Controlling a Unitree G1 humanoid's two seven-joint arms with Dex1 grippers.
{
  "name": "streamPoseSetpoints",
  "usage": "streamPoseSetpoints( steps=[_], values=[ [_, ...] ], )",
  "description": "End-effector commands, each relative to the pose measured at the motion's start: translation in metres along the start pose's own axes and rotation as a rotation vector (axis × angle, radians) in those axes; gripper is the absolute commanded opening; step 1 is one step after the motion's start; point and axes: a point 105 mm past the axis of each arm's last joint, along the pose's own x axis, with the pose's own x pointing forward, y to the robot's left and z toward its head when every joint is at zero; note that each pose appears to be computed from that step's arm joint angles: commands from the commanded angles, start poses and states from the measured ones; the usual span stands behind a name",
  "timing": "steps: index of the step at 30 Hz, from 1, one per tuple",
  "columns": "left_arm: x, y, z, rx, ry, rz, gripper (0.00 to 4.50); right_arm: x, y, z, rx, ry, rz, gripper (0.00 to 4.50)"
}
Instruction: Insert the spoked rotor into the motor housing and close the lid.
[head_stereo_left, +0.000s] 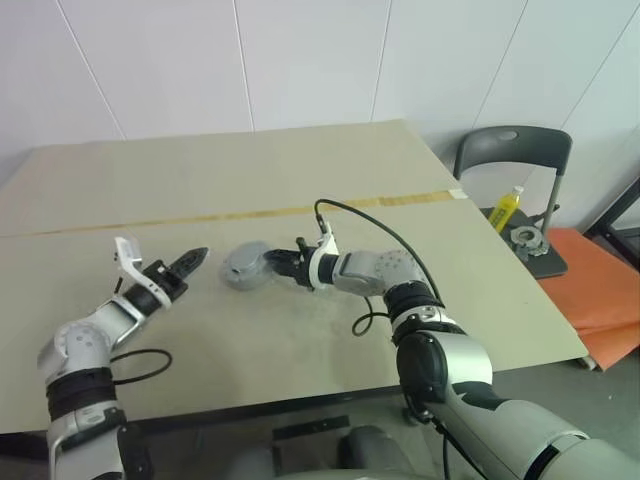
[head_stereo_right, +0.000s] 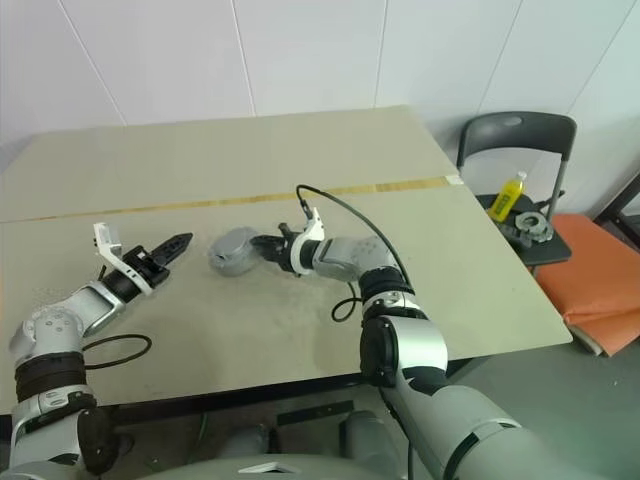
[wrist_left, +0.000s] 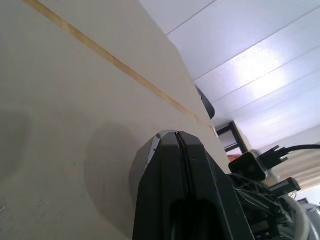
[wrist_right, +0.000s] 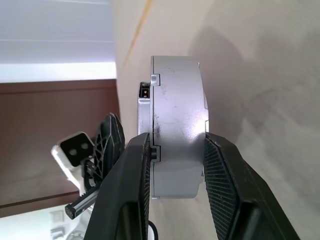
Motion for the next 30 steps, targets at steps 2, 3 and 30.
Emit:
streamPoseSetpoints(
  steps=[2, 3, 30],
  values=[
    [-0.007, -0.01, 0.012, -0.029, -0.049, -0.04, 0.19, 0.029, 0.056, -0.031, 0.036, 0.048, 0.25, 1.17],
    [-0.007, -0.01, 0.012, -0.039, -0.053, -0.041, 0.39, 0.028, 0.058, -0.031, 0.037, 0.043, 0.262, 1.17],
    [0.004, -0.016, -0.011, -0.416, 0.055, -0.122, 4.44, 0.022, 0.075, -0.023, 0.028, -0.001, 0.378, 1.17]
  ],
)
